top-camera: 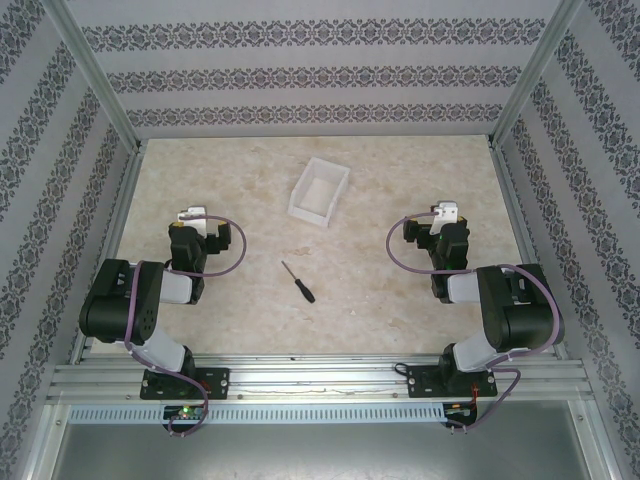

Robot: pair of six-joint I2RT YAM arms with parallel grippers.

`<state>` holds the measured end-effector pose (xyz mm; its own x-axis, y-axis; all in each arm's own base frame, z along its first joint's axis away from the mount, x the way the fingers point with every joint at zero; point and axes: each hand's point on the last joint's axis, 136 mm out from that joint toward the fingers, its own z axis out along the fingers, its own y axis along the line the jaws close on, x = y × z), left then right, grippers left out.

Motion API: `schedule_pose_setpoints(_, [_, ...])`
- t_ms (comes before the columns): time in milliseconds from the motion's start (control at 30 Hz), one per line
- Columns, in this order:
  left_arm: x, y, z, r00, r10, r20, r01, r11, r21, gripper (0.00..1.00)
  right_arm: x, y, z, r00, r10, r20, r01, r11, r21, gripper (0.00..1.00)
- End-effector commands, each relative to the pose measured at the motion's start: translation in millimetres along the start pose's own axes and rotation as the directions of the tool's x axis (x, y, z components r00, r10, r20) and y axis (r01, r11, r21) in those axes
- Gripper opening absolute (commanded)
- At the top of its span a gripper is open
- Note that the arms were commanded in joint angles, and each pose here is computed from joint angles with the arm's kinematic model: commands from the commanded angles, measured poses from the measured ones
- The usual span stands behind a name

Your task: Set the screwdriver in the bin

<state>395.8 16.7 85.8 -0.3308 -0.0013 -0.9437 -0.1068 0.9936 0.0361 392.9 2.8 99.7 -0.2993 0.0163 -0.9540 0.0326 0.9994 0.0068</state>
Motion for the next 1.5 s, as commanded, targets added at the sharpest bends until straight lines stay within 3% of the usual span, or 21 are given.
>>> schedule_pose_setpoints(0, [-4.1, -4.4, 2.5, 1.000, 0.006, 0.001, -0.006, 1.000, 0.027, 0.99, -10.4, -2.5, 3.1, 0.999, 0.015, 0.031, -0.015, 1.000, -0.003, 0.98])
schedule_pose_setpoints(100, [-4.2, -5.9, 2.8, 1.000, 0.008, -0.001, -0.008, 0.999, 0.035, 0.99, -10.3, -4.1, 3.2, 0.999, 0.016, 0.030, -0.016, 1.000, 0.006, 0.98])
schedule_pose_setpoints(200, [-3.8, -7.2, 3.1, 1.000, 0.009, -0.005, -0.009, 0.999, 0.052, 0.99, -12.9, -20.0, -1.9, 0.997, 0.050, 0.056, -0.055, 0.994, 0.097, 0.98])
schedule_pose_setpoints(333, [-16.3, -20.2, -4.6, 0.999, 0.037, 0.002, -0.037, 0.991, 0.131, 0.99, -15.6, -24.6, -11.9, 0.996, 0.055, 0.072, -0.063, 0.991, 0.119, 0.98])
schedule_pose_setpoints(500, [-34.6, -28.7, -18.8, 0.990, 0.081, -0.117, -0.057, 0.979, 0.196, 0.99, -34.1, -39.2, -30.2, 0.994, 0.075, 0.077, -0.090, 0.974, 0.207, 0.98])
schedule_pose_setpoints(667, [-49.0, -41.0, -47.1, 0.963, 0.151, -0.225, -0.079, 0.951, 0.297, 0.99, -57.1, -38.2, -52.2, 0.941, 0.333, -0.059, -0.311, 0.921, 0.236, 0.98])
schedule_pose_setpoints(867, [-80.5, -39.2, -96.8, 0.922, 0.217, -0.321, -0.101, 0.934, 0.342, 0.99, -76.8, 35.4, -96.8, 0.915, 0.329, -0.236, -0.340, 0.940, -0.010, 0.98])
schedule_pose_setpoints(1067, [-99.8, -30.9, -138.4, 0.890, 0.291, -0.353, -0.160, 0.921, 0.355, 0.99, -34.0, 131.3, -148.2, 0.860, -0.018, -0.510, -0.127, 0.960, -0.248, 0.98])
schedule_pose_setpoints(1233, [-93.4, -29.8, -153.0, 0.876, 0.305, -0.374, -0.164, 0.917, 0.365, 0.99, 13.3, 201.5, -178.9, 0.778, -0.229, -0.585, -0.048, 0.907, -0.419, 0.95])
schedule_pose_setpoints(1467, [-86.7, -23.6, -160.2, 0.859, 0.316, -0.403, -0.176, 0.921, 0.347, 0.99, 54.3, 270.1, -185.4, 0.707, -0.364, -0.606, -0.026, 0.844, -0.536, 0.86])
